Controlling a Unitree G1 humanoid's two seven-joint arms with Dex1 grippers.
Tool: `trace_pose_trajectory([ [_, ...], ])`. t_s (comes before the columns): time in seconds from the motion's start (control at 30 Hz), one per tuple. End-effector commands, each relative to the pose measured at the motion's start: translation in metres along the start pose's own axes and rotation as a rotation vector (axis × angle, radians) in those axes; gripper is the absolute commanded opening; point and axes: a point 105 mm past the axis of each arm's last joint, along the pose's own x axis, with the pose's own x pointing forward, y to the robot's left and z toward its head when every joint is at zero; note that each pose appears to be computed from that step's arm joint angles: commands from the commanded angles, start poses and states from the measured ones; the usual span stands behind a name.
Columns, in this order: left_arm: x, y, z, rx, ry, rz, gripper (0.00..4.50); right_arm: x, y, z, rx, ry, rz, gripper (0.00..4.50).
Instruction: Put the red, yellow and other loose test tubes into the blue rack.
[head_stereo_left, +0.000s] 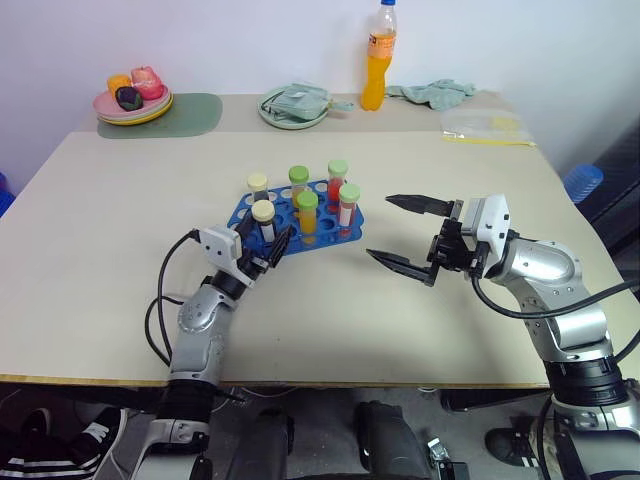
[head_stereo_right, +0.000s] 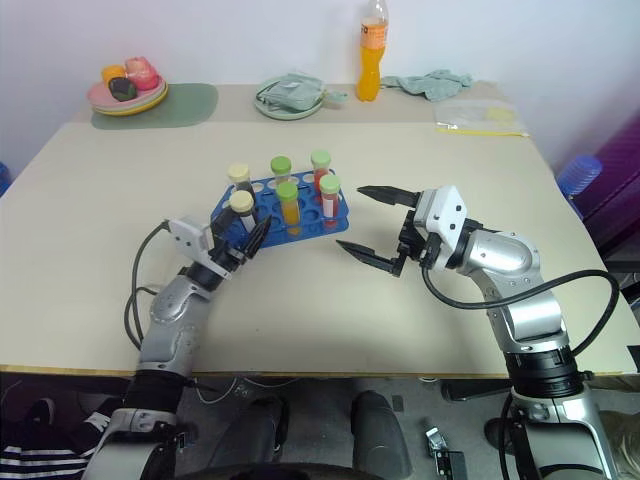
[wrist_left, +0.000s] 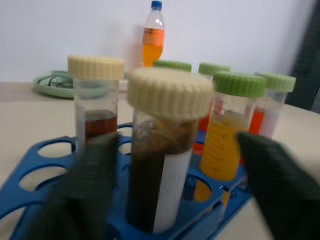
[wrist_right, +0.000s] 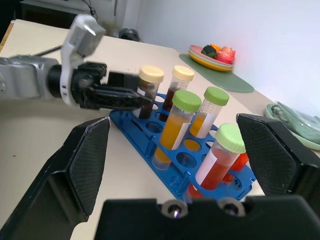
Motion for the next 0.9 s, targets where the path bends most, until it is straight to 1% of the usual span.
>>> trace_pose_trajectory([
  [0.03,-0.014,0.005,0.03,0.04,-0.052,-0.035,4.41,-0.005,-0.006,0.008,-0.042,-0.013,-0.008,4.5],
  [0.1,-0.032,0.008,0.047,0.066,-0.026,-0.096,4.41,-0.009,-0.006,0.002,-0.029,0.007,-0.008,4.5],
  [0.23,-0.061,0.036,0.067,0.089,0.103,-0.134,4.41,-0.023,-0.003,-0.012,0.011,0.05,-0.004,4.5],
  [0.3,-0.066,0.043,0.076,0.065,0.134,-0.154,4.41,-0.031,-0.002,-0.016,0.026,0.065,0.0,4.5],
  [0.37,-0.074,0.047,0.087,0.022,0.205,-0.232,4.41,-0.039,-0.003,-0.017,0.063,0.074,-0.009,4.5],
  [0.43,-0.079,0.051,0.097,0.049,0.283,-0.307,4.41,-0.047,-0.004,-0.02,0.101,0.092,-0.02,4.5],
  [0.5,-0.08,0.049,0.104,0.078,0.318,-0.378,4.41,-0.057,-0.008,-0.027,0.116,0.124,-0.023,4.5],
  [0.57,-0.08,0.047,0.104,0.147,0.33,-0.424,4.41,-0.059,-0.01,-0.03,0.098,0.143,-0.015,4.5],
  [0.73,-0.088,0.046,0.094,0.166,0.341,-0.509,4.41,-0.047,-0.006,-0.029,0.057,0.12,-0.006,4.5],
  [0.83,-0.091,0.042,0.091,0.146,0.338,-0.546,4.41,-0.051,-0.01,-0.024,0.042,0.119,-0.011,4.5],
  [0.9,-0.089,0.047,0.089,0.182,0.336,-0.531,4.41,-0.058,-0.015,-0.024,0.023,0.143,-0.02,4.5],
])
